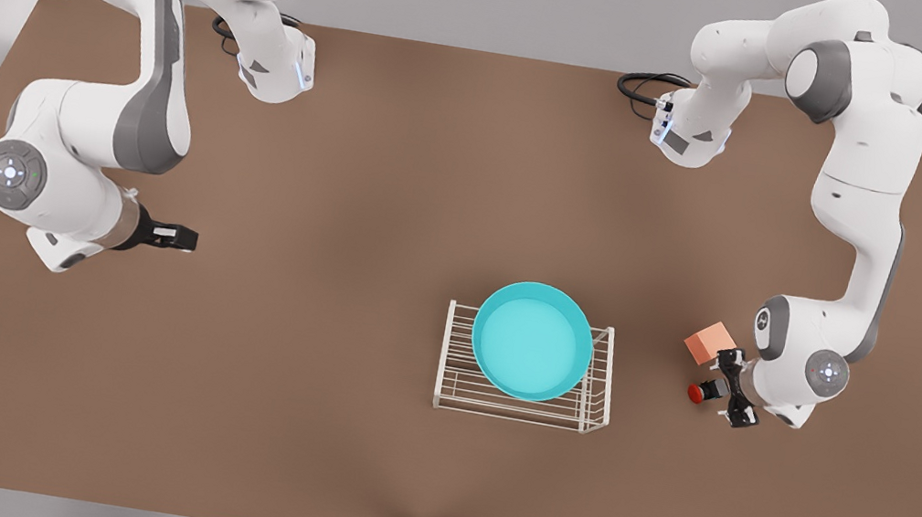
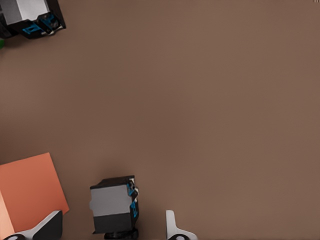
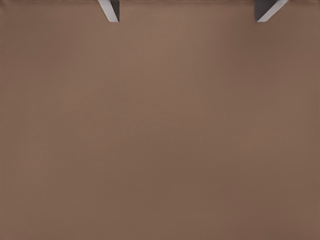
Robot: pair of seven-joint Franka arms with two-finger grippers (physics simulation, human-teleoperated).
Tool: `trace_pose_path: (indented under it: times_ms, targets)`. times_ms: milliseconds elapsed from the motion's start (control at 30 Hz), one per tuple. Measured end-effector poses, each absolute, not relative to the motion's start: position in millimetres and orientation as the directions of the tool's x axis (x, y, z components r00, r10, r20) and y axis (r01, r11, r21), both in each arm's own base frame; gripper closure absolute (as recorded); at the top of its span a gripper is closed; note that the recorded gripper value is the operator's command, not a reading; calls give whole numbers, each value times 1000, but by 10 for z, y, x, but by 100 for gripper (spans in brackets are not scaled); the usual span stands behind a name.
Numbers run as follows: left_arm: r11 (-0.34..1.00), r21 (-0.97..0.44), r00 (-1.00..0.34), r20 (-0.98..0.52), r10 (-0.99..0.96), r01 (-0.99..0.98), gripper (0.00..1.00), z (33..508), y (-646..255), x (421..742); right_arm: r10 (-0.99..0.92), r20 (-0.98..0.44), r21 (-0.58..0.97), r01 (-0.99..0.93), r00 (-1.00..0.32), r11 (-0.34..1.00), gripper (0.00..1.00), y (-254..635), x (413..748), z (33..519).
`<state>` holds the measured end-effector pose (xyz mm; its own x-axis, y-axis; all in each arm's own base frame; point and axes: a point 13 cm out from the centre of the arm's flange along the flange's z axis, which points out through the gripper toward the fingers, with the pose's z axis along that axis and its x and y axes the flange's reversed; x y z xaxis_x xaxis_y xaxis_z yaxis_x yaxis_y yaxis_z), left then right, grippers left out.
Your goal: Place the plate on the shelf with right arm and place the red button switch in the plate with left arm
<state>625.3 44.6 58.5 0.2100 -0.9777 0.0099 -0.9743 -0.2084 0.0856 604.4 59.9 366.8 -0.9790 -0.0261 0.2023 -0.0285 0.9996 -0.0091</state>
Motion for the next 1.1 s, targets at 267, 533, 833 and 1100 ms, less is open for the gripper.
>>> trace_pose_path:
  times_ms: [267,533,833,1100]
  targets:
    - [-233,66,234,14,-972,-970,0,502,461,6276,-31,205,-10,-34,-978,999,0,595,6040,3662]
    - [-251,59,253,17,-967,-966,0,417,460,6309,-36,214,-10,-39,-976,999,0,607,6043,3605]
    - [-270,43,271,17,-962,-962,57,410,503,6350,-36,212,-11,-40,-977,999,0,596,6055,3611]
    - [-270,23,271,19,-962,-962,58,551,497,6435,-34,208,-11,-37,-978,999,0,569,6068,3632]
